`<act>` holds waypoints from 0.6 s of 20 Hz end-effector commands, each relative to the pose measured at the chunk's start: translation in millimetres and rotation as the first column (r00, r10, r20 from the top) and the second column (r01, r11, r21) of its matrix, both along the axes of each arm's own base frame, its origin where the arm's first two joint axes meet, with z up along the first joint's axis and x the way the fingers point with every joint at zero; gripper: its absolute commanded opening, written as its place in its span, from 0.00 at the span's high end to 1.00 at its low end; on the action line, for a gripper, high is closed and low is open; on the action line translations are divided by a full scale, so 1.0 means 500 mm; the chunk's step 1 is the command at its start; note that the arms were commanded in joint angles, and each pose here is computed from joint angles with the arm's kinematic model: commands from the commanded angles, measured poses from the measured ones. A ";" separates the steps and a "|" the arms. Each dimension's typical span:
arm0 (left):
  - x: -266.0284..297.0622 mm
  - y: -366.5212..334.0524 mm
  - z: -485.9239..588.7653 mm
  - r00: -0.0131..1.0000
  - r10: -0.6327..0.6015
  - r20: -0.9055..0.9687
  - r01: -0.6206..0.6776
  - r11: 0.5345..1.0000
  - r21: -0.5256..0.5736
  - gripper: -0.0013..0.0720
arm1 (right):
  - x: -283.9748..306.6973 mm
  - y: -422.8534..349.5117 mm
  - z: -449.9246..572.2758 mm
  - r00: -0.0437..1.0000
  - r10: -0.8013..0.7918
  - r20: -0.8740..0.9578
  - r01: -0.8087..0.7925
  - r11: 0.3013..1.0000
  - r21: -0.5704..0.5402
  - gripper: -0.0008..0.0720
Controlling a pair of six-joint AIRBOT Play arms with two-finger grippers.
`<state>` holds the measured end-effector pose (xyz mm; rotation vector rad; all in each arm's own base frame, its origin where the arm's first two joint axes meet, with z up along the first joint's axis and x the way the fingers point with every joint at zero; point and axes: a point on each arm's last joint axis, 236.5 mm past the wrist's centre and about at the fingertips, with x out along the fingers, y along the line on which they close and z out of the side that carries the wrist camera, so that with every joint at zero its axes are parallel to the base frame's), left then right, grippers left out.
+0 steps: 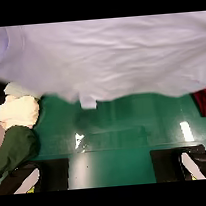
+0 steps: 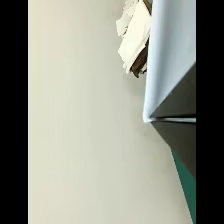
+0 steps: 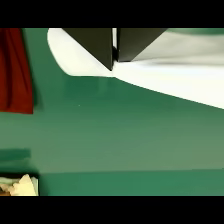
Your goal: Fold the shirts.
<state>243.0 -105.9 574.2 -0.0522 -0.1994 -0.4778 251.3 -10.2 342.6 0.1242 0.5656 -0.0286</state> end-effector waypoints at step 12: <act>0.527 -0.018 -0.875 0.392 -0.056 -0.918 0.081 0.996 -0.026 0.96 | 0.297 0.063 -0.564 0.721 0.162 -0.674 -0.079 0.985 0.152 0.96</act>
